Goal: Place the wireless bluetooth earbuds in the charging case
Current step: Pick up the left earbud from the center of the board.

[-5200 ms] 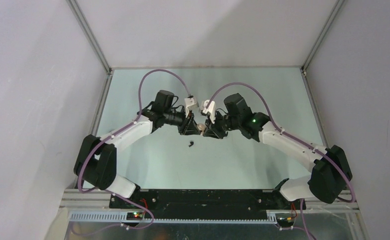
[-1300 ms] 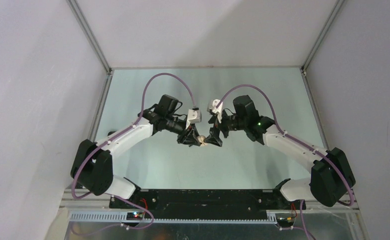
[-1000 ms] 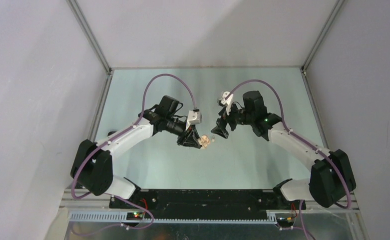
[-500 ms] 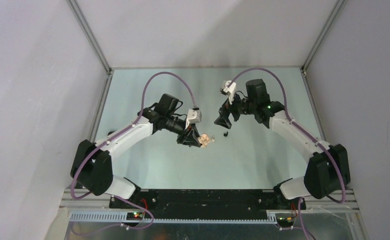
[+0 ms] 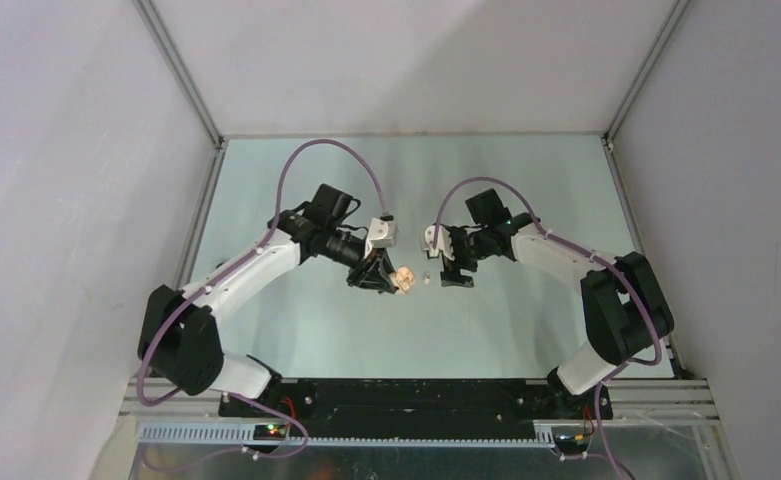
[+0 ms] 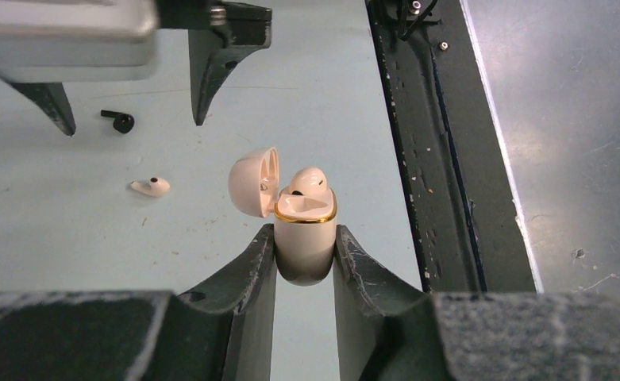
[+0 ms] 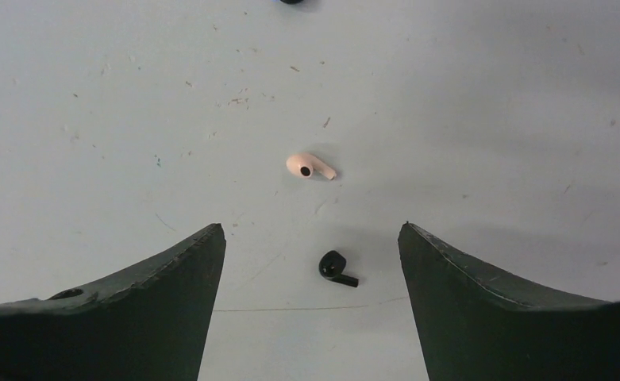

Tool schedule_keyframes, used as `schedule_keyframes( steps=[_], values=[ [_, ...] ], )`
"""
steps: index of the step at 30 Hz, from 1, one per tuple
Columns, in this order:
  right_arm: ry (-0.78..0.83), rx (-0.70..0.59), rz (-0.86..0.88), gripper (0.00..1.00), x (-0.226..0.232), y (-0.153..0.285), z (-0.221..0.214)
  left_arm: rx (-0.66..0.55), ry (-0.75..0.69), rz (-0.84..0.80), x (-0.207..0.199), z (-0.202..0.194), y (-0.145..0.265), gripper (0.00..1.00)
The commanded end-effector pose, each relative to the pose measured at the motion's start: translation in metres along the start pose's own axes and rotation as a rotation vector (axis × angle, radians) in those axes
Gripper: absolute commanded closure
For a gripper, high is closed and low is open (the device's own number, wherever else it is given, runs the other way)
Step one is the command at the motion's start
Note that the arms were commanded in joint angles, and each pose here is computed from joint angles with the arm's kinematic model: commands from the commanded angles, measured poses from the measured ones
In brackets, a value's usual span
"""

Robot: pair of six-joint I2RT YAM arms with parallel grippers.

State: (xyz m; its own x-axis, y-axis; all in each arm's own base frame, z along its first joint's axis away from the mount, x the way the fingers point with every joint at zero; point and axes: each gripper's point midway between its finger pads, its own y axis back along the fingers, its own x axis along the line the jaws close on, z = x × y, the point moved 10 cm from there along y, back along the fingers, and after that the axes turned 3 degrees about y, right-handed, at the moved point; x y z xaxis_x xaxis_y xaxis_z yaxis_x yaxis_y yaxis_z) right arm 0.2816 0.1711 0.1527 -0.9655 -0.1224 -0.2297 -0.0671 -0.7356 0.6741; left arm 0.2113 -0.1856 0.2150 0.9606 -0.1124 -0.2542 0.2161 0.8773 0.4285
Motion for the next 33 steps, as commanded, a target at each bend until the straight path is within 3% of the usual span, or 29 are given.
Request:
schedule_keyframes(
  steps=[1, 8, 10, 13, 18, 29, 33],
  values=[
    [0.260, -0.066, 0.013, 0.15, -0.009, -0.007, 0.006, -0.055, -0.090, 0.011, -0.008, 0.017, 0.021, 1.00],
    [0.352, -0.019, 0.060, 0.20, -0.010, -0.039, -0.002, -0.060, -0.091, 0.048, -0.007, 0.015, 0.035, 1.00],
    [0.382, 0.000, 0.076, 0.25, -0.008, -0.047, -0.002, -0.064, -0.088, 0.054, -0.006, 0.014, 0.035, 1.00],
    [0.432, 0.024, 0.094, 0.42, -0.007, -0.053, -0.003, -0.071, -0.082, 0.054, -0.005, 0.014, 0.035, 1.00],
    [0.474, 0.035, 0.120, 0.50, -0.004, -0.056, -0.006, -0.076, -0.075, 0.049, -0.004, 0.013, 0.034, 1.00],
    [0.535, 0.069, 0.167, 0.51, -0.001, -0.066, -0.014, -0.079, -0.072, 0.051, -0.003, 0.014, 0.034, 1.00],
    [0.553, 0.080, 0.170, 0.57, -0.001, -0.070, -0.014, -0.079, -0.072, 0.051, -0.003, 0.013, 0.034, 1.00]
  ],
)
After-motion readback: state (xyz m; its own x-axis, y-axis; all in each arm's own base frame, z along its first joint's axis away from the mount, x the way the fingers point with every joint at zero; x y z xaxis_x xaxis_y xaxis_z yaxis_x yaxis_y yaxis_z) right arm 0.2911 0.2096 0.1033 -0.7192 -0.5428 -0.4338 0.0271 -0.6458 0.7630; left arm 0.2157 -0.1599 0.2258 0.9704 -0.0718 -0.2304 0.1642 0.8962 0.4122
